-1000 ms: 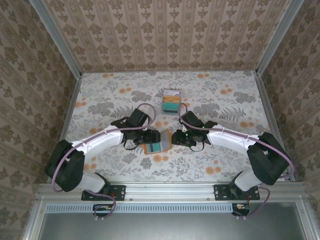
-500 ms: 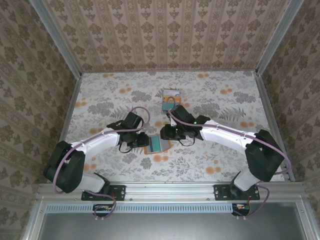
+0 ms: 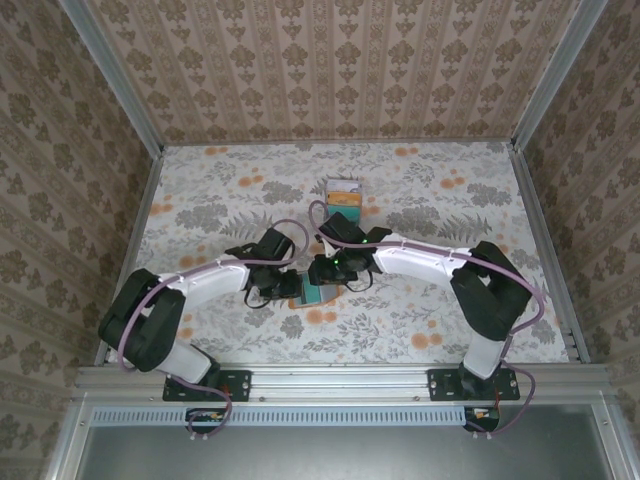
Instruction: Take the credit cards out of the card holder
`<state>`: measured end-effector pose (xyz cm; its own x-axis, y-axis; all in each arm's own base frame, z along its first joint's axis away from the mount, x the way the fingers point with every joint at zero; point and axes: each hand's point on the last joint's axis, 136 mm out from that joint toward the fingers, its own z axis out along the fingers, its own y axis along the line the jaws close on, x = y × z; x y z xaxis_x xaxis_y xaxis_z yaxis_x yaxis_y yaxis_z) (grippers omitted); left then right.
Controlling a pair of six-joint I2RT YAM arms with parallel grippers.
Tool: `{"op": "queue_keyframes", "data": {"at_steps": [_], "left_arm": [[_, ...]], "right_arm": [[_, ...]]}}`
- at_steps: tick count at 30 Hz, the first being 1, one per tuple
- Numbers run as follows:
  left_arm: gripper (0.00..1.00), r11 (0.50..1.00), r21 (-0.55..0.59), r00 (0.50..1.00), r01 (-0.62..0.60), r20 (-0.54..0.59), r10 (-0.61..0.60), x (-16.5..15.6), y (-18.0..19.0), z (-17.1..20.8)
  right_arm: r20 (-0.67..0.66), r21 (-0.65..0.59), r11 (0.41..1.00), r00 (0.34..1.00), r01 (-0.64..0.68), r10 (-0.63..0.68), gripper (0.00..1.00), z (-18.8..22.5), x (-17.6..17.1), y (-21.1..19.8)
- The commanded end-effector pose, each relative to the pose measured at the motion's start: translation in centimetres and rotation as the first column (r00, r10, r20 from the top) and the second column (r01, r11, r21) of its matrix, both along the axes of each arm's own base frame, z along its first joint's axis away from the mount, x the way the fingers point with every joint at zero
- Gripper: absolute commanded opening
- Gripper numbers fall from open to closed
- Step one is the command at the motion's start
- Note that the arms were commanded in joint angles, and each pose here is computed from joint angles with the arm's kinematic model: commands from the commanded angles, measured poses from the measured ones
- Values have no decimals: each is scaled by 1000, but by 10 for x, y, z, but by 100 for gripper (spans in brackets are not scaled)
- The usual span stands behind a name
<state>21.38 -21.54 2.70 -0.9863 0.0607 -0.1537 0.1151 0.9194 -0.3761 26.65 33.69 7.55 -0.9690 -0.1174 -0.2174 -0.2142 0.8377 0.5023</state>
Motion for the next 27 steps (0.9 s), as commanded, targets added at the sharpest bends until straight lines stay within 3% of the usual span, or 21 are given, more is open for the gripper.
{"op": "queue_keyframes", "data": {"at_steps": [1, 27], "left_arm": [[19, 999, 42, 1000, 4, -12, -3, -1, 4, -6], [15, 998, 62, 999, 23, -35, -21, -5, 2, -15]], "right_arm": [[-72, 0, 1000, 997, 7, -7, 30, -17, -6, -5], [-196, 44, 998, 980, 47, -37, 21, -57, -11, -4]]}}
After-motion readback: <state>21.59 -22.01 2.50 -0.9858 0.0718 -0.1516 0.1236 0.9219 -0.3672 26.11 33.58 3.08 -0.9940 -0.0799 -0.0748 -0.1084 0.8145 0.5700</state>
